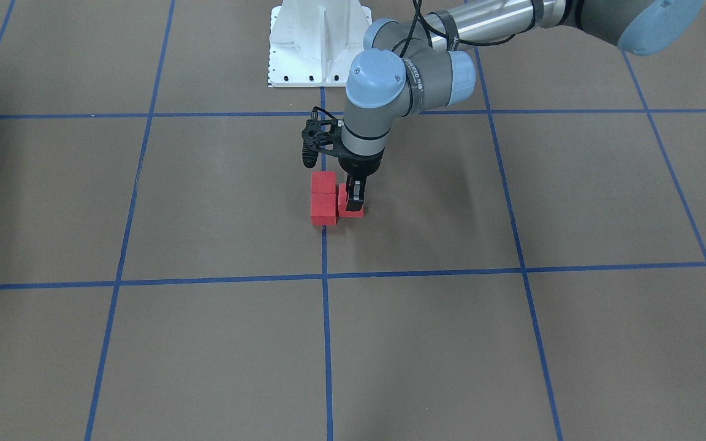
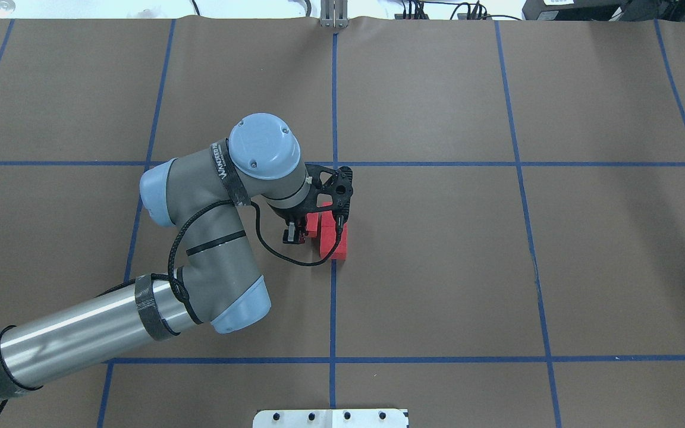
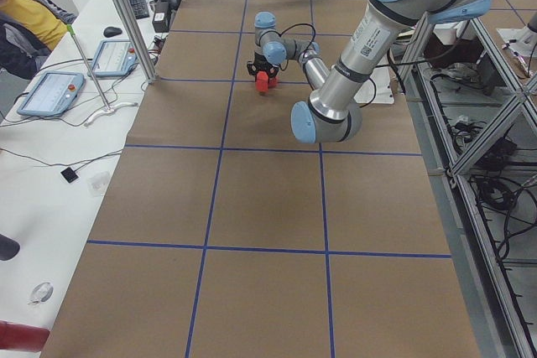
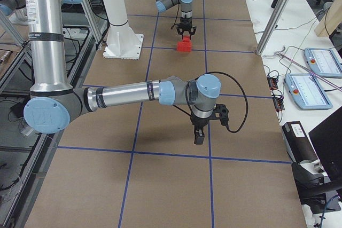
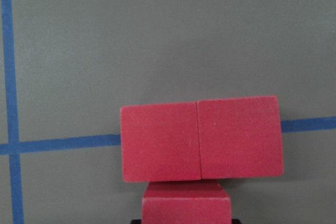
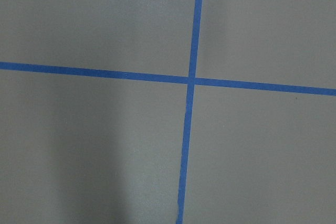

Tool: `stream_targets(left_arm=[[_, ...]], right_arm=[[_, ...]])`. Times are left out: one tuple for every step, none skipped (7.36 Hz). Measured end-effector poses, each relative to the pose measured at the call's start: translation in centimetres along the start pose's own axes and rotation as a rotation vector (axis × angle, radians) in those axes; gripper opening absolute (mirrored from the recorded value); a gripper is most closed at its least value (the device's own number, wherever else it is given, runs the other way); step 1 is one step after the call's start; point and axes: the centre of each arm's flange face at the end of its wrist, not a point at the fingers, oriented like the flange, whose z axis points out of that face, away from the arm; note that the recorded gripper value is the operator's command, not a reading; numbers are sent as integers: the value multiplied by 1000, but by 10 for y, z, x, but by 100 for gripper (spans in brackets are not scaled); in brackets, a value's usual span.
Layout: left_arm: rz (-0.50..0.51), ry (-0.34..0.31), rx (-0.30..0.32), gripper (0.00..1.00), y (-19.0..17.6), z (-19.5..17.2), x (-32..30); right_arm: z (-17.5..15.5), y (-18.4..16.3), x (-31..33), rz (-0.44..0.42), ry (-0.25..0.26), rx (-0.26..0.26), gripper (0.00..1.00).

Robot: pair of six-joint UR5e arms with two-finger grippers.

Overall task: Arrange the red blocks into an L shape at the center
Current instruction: 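Lower the red cube beside the end of the two-cube row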

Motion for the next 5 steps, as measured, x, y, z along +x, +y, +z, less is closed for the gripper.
stream_targets(left_arm=[[-22,1,0,11,0,0,0],[-32,2,0,11,0,0,0],[-35,2,-1,10,-1,1,0],[-32,2,0,8,-2,1,-1],[-28,0,2,6,-3,-1,-3]], right_arm=[[0,0,0,0,0,0,100],[0,0,0,0,-1,0,100],[0,0,-1,0,-1,0,100],[0,0,-1,-1,-1,1,100],[-1,-1,-2,-1,-2,2,100]])
